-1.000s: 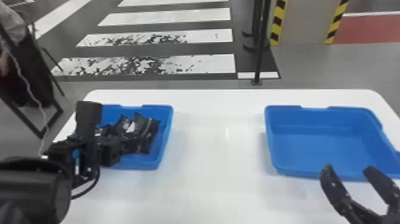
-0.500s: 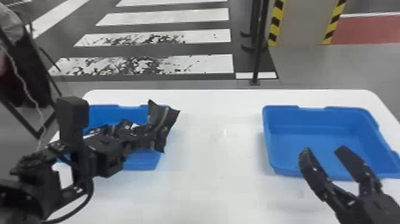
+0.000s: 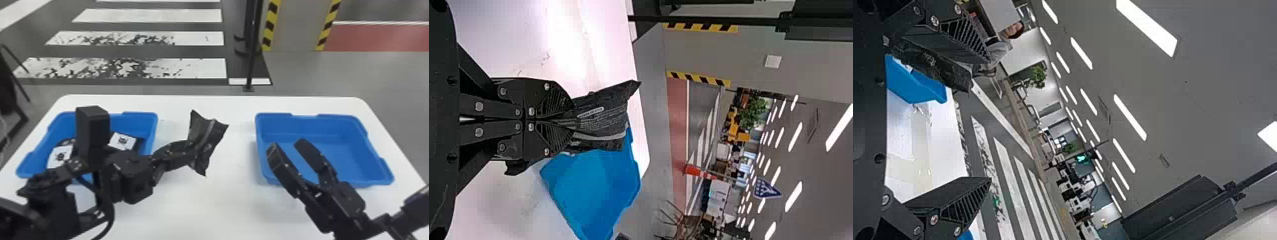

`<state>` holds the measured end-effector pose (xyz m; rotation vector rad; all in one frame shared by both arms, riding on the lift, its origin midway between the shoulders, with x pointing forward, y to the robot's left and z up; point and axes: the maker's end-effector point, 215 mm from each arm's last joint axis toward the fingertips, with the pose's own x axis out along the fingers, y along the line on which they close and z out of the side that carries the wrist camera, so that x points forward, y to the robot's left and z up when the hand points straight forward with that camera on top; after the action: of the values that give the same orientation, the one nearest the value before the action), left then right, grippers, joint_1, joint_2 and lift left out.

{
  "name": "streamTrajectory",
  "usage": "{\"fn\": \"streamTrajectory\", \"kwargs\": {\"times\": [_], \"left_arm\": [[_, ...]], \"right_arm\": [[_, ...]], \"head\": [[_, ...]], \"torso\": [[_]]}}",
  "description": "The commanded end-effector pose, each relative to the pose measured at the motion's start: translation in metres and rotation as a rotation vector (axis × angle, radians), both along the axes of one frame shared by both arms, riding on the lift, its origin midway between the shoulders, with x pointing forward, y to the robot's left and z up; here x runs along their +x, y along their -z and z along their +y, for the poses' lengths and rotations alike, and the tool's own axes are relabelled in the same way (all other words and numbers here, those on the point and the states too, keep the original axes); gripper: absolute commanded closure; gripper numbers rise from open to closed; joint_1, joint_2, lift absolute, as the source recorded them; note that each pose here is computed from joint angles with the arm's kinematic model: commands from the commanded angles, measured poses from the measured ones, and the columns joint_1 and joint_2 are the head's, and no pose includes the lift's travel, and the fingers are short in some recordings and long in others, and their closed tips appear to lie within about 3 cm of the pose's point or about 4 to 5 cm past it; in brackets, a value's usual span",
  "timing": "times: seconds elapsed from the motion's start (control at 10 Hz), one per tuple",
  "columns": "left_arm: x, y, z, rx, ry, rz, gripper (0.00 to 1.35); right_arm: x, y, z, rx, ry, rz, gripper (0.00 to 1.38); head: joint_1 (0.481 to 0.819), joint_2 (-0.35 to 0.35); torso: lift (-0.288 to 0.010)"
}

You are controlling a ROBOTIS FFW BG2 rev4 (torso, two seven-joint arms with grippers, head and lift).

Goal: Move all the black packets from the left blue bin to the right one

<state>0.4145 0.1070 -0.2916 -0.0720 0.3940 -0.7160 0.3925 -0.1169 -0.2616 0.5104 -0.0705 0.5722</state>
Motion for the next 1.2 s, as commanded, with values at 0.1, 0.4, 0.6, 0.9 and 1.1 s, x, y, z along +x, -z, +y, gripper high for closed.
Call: {"fn": "streamTrajectory", "kwargs": {"times": [0.1,0.4,0.6,0.9,1.1], "left_arm": [[-0.008,-0.007,-0.045,-0.051,0.102,0.003,1.22],[-0.023,-0.017,-0.081,-0.102,0.190,0.001,1.22],[-0.030,-0.021,-0.094,-0.122,0.222,0.000,1.22],[-0.028,-0.021,-0.091,-0.120,0.215,0.002,1.22],[-0.027,-0.021,-0.091,-0.122,0.212,0.001,1.22]], "right_arm": [[0.007,-0.005,0.014,0.042,-0.054,0.000,0.20],[0.014,-0.006,0.025,0.074,-0.096,0.007,0.20],[0.019,-0.004,0.025,0.064,-0.096,0.005,0.25],[0.016,0.008,0.042,0.175,-0.170,0.071,1.03],[0.019,-0.001,0.033,0.177,-0.131,0.019,1.28]], "head": [[0.695,-0.028],[0.695,-0.068],[0.695,-0.097],[0.695,-0.105],[0.695,-0.088]], "torso": [[-0.185],[-0.185],[-0.185],[-0.185],[-0.185]]}}
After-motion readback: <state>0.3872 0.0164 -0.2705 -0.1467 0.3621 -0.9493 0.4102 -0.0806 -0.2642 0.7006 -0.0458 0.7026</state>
